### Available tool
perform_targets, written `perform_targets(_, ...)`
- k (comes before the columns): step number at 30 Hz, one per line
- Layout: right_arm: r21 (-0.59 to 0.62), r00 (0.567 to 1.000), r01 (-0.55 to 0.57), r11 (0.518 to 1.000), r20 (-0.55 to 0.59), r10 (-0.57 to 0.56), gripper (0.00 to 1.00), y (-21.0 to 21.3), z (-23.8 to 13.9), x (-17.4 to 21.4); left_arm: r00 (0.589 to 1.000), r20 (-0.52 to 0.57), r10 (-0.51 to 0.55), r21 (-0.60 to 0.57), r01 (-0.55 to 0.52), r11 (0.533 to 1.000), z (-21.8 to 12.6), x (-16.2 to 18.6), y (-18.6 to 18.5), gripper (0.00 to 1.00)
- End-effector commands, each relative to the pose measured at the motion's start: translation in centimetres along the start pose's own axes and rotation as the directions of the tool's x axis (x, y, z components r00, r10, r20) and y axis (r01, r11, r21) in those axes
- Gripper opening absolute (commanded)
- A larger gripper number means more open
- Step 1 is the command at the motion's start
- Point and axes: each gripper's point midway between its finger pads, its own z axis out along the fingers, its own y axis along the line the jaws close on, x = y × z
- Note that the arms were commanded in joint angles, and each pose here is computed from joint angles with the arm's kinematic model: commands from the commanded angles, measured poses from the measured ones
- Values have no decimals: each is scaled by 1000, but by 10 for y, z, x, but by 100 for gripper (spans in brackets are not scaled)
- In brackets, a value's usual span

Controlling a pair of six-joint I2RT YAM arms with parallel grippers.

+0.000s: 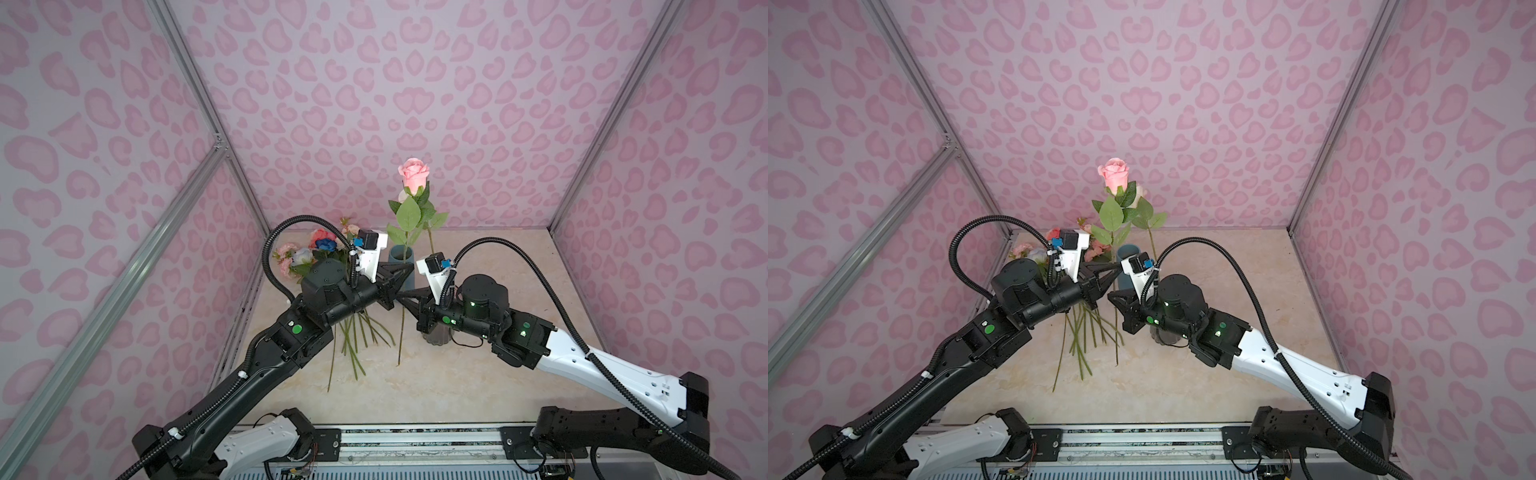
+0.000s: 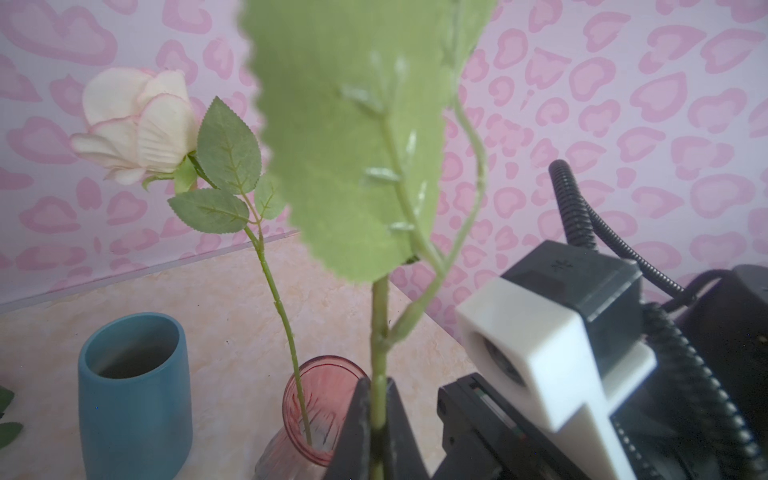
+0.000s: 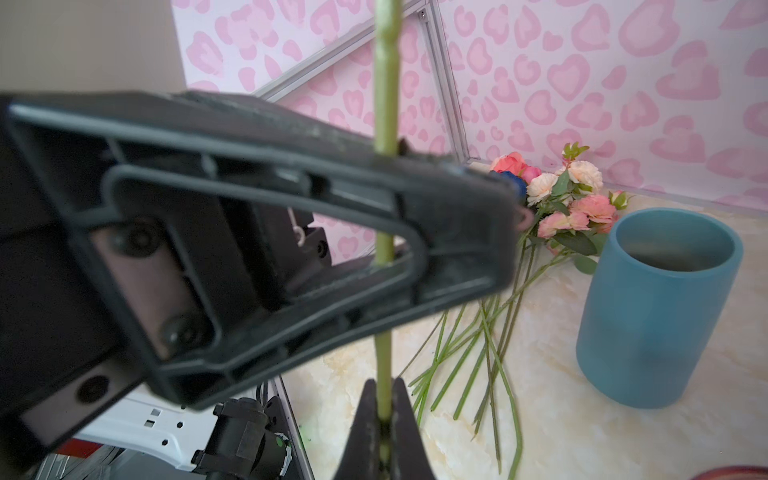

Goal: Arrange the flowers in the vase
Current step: 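Pass the pink rose from the left gripper to the right gripper, then carry the pink rose toward the vase while the left gripper withdraws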

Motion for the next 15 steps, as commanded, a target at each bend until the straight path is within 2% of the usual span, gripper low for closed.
perform_targets(1,-20,999,-15,1000,38,16,0,4,1,-8,999,34,23,4,-23,1000,0,-7,-2,11)
perform_targets(4,-14,999,-12,1000,41,13,0,4,1,-9,999,32,39,-17,-39,999,-3,-9,1,27)
perform_targets(8,4,999,2,1000,41,-2,0,1,2,-10,995,54,80,-48,-77,996,-12,-16,2,60)
perform_targets(12,41,998,28,999,51,-30,0,-4,-1,-16,991,62,116,-110,-109,988,-28,-19,8,72)
perform_targets(15,83,996,49,995,65,-54,0,-10,-4,-21,987,89,133,-164,-117,980,-47,-19,15,77)
